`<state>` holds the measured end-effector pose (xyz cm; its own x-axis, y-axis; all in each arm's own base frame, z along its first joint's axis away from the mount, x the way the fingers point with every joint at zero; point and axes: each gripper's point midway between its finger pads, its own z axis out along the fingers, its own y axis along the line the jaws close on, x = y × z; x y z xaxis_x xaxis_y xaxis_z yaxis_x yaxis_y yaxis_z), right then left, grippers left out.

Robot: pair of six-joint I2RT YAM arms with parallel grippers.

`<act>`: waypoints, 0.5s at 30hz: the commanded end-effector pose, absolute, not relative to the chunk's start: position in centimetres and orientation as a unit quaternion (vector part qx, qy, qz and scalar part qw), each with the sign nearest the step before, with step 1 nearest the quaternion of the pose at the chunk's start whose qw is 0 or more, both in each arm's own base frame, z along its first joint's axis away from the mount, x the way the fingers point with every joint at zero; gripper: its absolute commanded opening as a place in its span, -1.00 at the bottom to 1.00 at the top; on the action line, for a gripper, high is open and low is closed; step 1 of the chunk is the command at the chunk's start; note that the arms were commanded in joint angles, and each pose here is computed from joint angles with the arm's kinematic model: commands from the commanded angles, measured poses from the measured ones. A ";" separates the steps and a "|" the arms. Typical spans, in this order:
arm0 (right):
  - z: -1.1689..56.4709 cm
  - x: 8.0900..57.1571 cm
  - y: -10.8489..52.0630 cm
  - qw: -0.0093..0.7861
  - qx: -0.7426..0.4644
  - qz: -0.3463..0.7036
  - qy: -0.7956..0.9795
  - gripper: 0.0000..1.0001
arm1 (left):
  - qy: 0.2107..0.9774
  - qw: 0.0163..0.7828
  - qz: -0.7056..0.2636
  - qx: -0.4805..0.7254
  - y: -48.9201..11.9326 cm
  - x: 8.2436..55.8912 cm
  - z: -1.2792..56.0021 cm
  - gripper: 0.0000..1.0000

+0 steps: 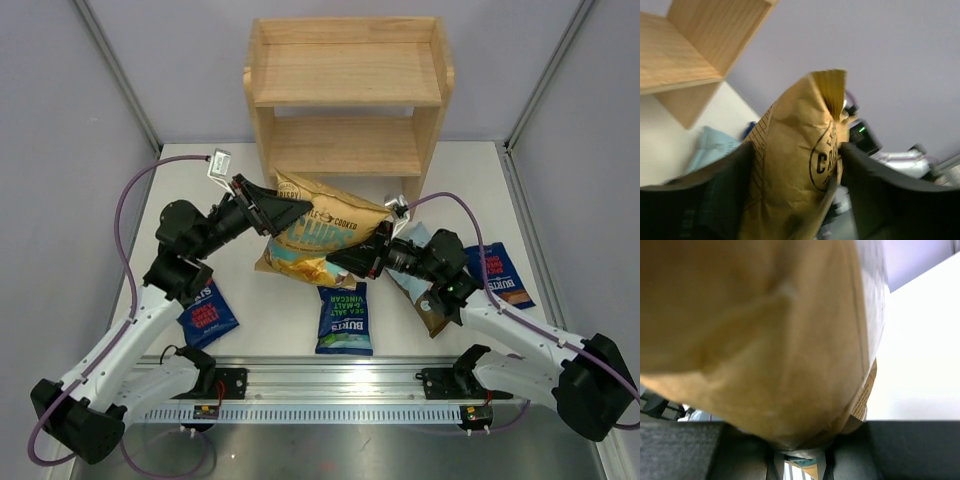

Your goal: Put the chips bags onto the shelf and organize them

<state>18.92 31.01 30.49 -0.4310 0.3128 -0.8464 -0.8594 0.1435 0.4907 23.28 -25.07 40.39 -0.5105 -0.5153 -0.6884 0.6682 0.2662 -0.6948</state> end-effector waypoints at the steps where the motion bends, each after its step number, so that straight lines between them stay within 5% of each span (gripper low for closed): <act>1: 35.2 17.2 30.6 0.515 -0.276 0.614 0.531 -0.55 | 0.626 0.538 -0.533 0.186 -25.1 22.1 39.1 0.61; 5: 35.2 15.9 30.5 0.481 -0.302 0.617 0.545 -0.59 | 0.618 0.559 -0.476 0.282 -24.8 21.4 36.2 0.91; 15: 37.3 12.6 29.0 0.431 -0.392 0.576 0.574 -0.61 | 0.524 0.488 -0.569 0.405 -26.8 16.0 36.0 0.88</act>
<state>15.13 30.24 31.45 -0.4911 0.0153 -0.8710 -0.8642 0.1168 0.4894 18.91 -26.01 37.69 -0.1967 -0.2031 -0.9592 0.9476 0.2120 -0.2391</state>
